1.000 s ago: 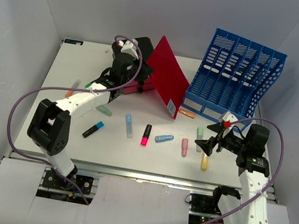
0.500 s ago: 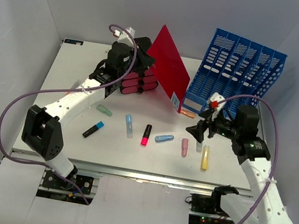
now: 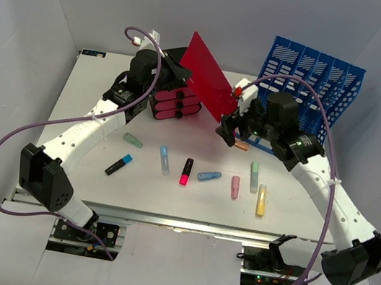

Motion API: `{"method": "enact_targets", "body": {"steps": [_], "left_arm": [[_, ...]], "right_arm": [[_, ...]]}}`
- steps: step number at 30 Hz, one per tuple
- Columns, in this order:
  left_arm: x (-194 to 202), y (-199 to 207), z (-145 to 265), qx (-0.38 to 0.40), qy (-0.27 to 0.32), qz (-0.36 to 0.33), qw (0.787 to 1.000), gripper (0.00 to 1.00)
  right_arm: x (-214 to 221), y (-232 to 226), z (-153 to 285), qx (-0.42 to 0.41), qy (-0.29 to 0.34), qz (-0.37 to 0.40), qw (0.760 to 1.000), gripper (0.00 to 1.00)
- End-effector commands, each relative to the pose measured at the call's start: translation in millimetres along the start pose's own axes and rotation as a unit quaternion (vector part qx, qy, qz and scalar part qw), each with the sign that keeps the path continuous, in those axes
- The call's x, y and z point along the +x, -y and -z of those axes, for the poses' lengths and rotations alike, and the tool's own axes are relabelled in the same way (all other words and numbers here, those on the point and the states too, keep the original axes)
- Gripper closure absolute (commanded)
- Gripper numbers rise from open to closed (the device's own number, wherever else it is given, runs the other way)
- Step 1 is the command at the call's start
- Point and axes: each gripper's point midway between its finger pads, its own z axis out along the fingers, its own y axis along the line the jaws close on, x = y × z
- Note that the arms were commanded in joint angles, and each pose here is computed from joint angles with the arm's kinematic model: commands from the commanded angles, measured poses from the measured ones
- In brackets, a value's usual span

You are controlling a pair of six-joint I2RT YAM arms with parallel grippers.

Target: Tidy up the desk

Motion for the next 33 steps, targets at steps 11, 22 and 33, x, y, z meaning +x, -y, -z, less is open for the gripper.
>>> {"method": "enact_targets", "body": {"steps": [11, 22, 33], "left_arm": [[-20, 33, 16, 0.025, 0.017, 0.043, 0.999, 1.00], [-25, 43, 30, 0.039, 0.019, 0.049, 0.998, 1.00], [-28, 50, 40, 0.051, 0.019, 0.054, 0.997, 1.00]], "right_arm": [[-81, 3, -60, 0.203, 0.038, 0.154, 0.966, 0.10], [-94, 20, -88, 0.311, 0.038, 0.201, 0.928, 0.00], [-80, 26, -84, 0.306, 0.025, 0.221, 0.925, 0.27]]}}
